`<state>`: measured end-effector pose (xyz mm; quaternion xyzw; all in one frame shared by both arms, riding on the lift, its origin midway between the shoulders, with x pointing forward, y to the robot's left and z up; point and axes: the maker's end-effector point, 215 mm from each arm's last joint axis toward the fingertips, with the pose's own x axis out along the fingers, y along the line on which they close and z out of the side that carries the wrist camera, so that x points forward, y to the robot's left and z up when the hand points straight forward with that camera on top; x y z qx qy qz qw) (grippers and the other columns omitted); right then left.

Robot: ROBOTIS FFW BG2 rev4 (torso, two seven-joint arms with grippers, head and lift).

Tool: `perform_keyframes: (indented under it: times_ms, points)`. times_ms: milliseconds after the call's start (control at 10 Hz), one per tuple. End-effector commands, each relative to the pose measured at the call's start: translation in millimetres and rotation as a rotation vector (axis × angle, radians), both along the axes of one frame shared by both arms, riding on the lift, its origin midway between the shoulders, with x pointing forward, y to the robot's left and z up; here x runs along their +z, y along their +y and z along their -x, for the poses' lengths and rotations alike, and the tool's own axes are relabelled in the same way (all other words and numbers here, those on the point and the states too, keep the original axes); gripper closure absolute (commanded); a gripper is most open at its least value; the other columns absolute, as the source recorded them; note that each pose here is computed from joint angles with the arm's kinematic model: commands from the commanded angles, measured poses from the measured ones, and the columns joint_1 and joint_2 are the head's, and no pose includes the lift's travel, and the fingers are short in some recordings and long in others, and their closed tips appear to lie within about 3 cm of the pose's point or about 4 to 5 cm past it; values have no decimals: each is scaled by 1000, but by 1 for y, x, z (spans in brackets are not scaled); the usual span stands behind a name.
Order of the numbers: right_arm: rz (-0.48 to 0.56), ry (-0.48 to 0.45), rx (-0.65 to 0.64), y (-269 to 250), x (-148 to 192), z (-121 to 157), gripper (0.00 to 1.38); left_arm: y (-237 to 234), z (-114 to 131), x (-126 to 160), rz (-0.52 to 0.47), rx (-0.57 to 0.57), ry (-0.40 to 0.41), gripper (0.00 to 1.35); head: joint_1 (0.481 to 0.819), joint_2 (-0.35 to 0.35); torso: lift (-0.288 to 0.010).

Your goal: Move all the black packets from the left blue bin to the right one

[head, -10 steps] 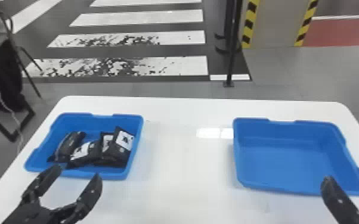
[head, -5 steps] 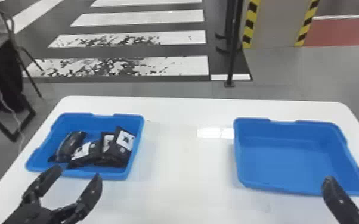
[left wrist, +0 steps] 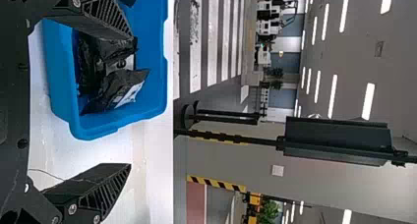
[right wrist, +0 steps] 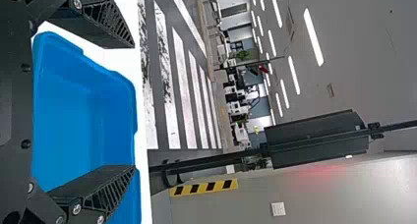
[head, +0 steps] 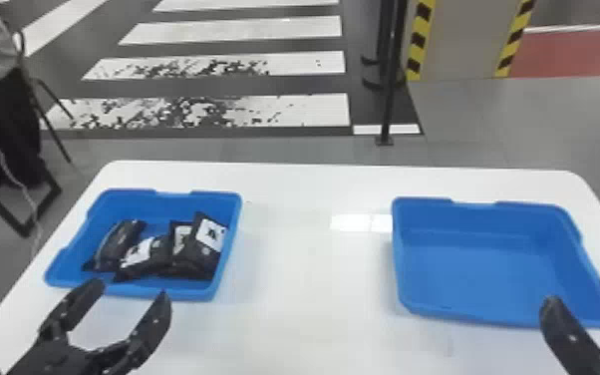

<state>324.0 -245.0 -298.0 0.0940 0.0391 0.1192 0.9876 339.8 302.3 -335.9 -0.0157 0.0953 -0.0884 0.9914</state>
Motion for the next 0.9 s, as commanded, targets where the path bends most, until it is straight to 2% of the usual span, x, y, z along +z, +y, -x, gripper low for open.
perform_keyframes:
  times_ms: [0,200,800]
  points:
    - [-4,0,0,0,0,0,160,6,0,-6,1,14,23,154,695,100,-150]
    - [-9,0,-2,0,0,0,159,15,-10,-17,1,42,73,156,695,114,-150]
    - [-15,4,-3,-1,-2,0,160,26,-68,-34,27,89,207,156,695,132,-150]
